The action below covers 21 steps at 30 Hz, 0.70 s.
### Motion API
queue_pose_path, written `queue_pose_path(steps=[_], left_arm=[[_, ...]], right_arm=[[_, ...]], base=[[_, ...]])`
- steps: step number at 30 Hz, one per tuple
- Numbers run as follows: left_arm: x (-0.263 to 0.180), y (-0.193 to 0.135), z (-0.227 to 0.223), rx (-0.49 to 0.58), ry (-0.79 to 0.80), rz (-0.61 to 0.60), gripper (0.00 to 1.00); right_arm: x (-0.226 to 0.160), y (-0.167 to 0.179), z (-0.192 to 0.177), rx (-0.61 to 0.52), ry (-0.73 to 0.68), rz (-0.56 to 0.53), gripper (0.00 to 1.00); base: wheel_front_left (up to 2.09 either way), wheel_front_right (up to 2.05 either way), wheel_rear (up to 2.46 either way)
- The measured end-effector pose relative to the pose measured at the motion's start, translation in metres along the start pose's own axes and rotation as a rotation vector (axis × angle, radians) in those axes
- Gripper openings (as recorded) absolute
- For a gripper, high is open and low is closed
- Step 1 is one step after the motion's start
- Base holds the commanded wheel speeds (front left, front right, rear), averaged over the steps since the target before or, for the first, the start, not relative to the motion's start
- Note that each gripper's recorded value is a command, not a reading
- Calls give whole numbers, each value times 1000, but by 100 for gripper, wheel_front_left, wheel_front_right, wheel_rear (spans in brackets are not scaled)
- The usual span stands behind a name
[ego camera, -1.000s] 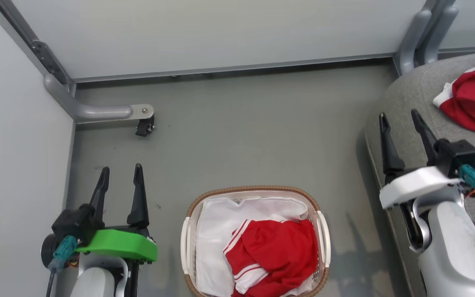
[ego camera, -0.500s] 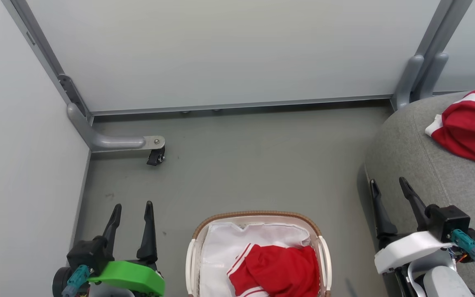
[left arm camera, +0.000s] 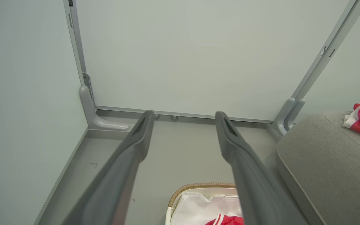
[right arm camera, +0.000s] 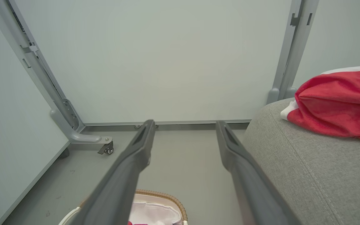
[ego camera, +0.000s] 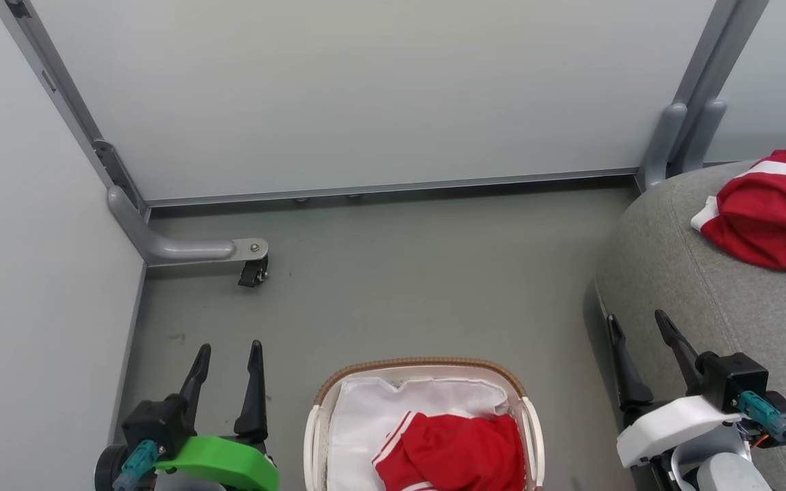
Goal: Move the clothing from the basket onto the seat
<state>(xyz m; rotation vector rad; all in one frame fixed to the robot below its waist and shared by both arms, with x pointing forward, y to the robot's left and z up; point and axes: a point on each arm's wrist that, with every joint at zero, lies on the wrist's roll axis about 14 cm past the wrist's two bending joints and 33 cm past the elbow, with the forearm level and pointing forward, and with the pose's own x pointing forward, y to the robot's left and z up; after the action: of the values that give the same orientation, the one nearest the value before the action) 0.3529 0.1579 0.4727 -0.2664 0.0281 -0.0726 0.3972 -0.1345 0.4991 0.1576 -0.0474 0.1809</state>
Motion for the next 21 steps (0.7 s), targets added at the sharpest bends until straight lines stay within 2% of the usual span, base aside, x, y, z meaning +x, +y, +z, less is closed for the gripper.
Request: queue_pose_path(steps=[21], left_arm=[[1,-8,-4,14,13,-30,100]], right_arm=[[-2,-1,0,-4,1,-2,100]], base=[[0,0,0]])
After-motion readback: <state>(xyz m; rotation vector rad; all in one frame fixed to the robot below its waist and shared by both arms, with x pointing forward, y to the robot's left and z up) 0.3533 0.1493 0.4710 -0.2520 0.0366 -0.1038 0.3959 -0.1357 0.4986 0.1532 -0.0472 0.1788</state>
